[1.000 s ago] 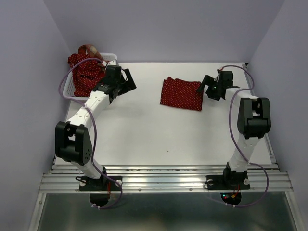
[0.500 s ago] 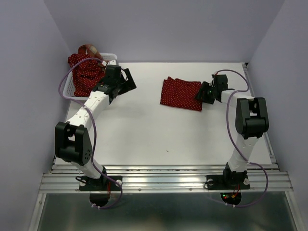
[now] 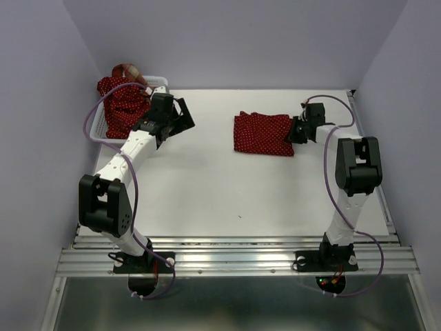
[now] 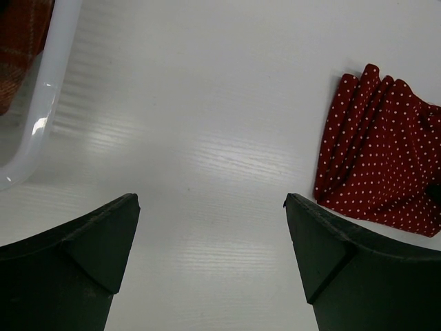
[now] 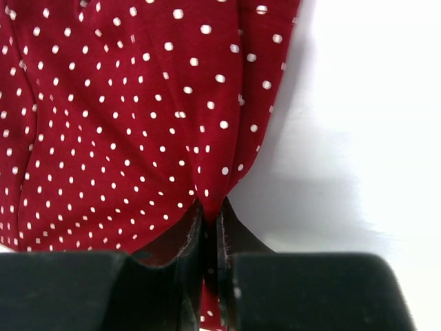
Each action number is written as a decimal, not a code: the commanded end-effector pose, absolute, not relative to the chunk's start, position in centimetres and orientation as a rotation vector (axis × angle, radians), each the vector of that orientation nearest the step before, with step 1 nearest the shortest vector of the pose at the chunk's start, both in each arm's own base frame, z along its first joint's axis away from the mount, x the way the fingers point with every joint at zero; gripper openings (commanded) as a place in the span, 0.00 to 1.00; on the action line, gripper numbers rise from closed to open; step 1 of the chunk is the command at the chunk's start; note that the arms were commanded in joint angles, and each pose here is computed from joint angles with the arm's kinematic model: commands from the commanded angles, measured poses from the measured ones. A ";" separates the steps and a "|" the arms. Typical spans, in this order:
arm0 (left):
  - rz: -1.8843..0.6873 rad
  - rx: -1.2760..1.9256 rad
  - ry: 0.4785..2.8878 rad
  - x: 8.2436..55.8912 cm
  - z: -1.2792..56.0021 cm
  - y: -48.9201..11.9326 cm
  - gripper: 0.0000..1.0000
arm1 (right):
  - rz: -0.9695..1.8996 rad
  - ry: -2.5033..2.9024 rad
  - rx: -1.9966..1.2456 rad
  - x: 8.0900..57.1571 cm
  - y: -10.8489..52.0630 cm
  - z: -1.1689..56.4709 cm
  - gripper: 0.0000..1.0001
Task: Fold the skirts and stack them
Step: Neatly place the folded skirt to the corner
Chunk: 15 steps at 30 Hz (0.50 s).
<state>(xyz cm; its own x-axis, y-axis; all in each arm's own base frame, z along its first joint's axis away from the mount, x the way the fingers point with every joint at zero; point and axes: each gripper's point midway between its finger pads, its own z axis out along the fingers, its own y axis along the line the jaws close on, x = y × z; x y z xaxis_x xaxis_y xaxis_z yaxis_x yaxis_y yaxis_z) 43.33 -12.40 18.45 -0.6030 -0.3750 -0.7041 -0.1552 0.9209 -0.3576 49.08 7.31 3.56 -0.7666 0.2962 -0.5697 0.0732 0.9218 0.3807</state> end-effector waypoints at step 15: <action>-0.186 -0.442 2.104 43.3 22.3 -8.8 0.99 | -0.295 2.244 0.045 56.6 -4.2 12.0 0.01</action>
<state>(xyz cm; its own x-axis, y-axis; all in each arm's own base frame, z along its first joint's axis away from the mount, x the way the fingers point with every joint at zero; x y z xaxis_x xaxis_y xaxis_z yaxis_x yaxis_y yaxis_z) 43.19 -10.46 18.63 -0.5746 -0.3726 -0.7287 -0.2185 0.9279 -0.3022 54.75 -0.93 10.25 -0.6606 -0.0064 -0.7507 0.0951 0.9912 -0.0922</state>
